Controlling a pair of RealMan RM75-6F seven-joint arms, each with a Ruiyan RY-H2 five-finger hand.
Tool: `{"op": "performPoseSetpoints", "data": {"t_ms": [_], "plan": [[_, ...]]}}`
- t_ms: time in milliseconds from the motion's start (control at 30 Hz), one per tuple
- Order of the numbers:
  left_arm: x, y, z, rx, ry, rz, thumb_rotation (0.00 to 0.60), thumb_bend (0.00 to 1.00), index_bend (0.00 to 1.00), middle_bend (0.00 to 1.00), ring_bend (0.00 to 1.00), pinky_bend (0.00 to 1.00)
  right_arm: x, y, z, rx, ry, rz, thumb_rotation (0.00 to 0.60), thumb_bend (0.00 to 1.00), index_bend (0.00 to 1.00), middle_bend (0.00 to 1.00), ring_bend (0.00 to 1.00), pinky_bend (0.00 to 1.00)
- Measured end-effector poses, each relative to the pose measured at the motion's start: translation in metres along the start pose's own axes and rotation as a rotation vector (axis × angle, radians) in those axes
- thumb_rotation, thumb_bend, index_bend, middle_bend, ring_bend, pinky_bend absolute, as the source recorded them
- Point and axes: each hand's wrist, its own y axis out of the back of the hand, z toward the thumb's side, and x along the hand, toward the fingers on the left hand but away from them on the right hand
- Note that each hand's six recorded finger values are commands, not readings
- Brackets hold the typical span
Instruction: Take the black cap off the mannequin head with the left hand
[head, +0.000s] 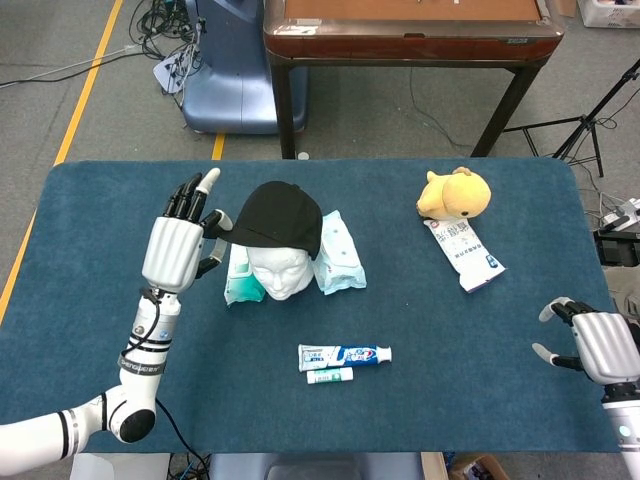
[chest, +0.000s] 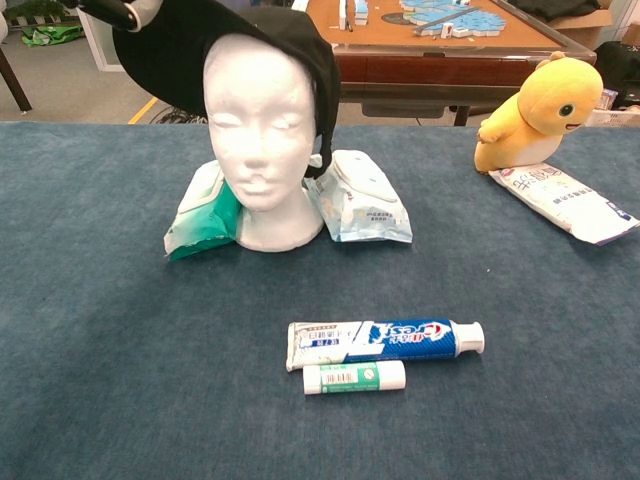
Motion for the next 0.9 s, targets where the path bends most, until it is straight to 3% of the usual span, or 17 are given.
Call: {"op": "performPoseSetpoints", "data": {"t_ms": [500,900], "plan": [[0.013,-0.006,-0.001,0.067,0.063,-0.060,0.600,0.43,0.69,0.04,0.00,0.10,-0.001,0.000,0.000,-0.001,-0.001,0.003,0.600,0.16,0.48,0.43,0.46,0.65],[0.024,-0.005,0.014,0.050,0.049,-0.061,0.600,0.43,0.69,0.04,0.00,0.10,-0.002,-0.002,0.000,-0.001,-0.003,0.011,0.600,0.16,0.48,0.43,0.46,0.65]]}}
